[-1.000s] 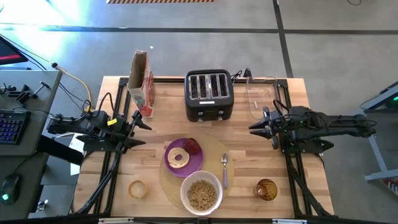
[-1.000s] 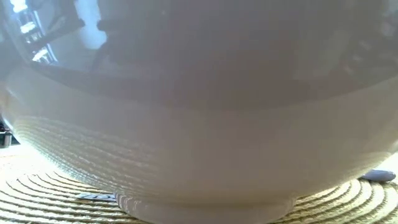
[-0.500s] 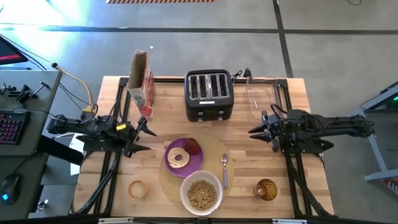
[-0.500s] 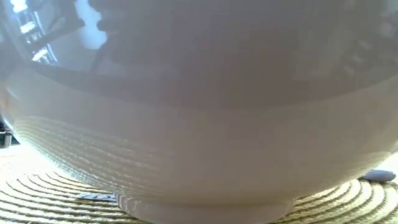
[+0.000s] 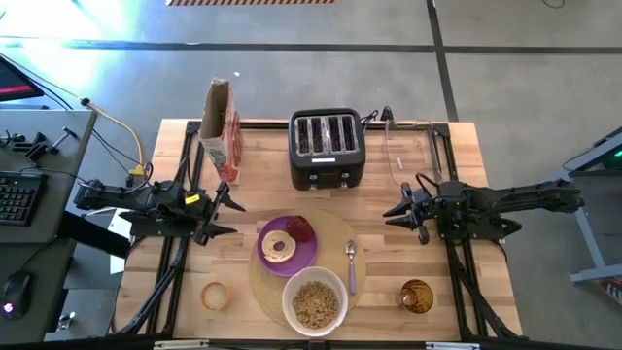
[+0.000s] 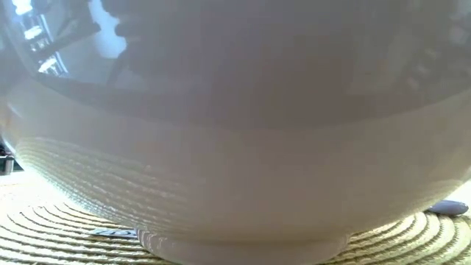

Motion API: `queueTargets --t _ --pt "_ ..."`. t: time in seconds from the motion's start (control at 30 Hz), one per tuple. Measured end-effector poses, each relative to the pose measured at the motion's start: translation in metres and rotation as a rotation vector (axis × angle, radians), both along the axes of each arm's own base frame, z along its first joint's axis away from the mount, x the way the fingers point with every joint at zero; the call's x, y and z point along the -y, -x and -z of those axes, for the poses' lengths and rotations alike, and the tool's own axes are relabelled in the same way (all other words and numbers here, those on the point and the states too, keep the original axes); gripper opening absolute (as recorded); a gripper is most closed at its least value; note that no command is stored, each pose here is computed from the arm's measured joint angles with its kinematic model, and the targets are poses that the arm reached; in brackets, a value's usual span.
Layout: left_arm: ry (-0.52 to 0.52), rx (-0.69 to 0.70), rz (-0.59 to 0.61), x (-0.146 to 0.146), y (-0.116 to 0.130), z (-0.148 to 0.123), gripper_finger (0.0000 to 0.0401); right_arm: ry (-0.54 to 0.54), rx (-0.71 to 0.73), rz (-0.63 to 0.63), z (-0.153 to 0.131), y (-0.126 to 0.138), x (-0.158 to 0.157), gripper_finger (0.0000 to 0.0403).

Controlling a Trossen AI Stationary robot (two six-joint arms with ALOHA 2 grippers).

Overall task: Arrange a breakfast setting
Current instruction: Return to Home Position

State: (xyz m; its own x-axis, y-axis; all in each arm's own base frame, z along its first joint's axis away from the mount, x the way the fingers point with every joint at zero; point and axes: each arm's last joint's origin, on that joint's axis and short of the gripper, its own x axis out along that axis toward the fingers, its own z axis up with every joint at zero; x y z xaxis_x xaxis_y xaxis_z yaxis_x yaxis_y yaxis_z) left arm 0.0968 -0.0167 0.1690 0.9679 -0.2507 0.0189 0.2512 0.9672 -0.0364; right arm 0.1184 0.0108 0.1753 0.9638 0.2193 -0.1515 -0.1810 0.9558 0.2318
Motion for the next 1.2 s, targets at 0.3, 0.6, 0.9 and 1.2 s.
queueTargets --t 0.3,0.6,0.9,1.2 --pt "-0.025 0.006 -0.001 0.000 0.000 0.000 0.0287 -0.022 0.008 0.004 0.020 0.001 0.000 0.0080" --pt "-0.074 0.018 -0.008 0.000 0.000 0.000 0.0287 0.098 0.023 0.067 0.021 0.003 0.006 0.0080" --pt "-0.074 0.012 -0.032 -0.001 0.000 0.000 0.0287 0.171 0.140 0.185 0.010 0.011 0.015 0.0080" --pt "-0.078 0.001 -0.077 -0.002 -0.001 0.001 0.0287 0.195 0.239 0.199 0.003 0.022 0.015 0.0080"
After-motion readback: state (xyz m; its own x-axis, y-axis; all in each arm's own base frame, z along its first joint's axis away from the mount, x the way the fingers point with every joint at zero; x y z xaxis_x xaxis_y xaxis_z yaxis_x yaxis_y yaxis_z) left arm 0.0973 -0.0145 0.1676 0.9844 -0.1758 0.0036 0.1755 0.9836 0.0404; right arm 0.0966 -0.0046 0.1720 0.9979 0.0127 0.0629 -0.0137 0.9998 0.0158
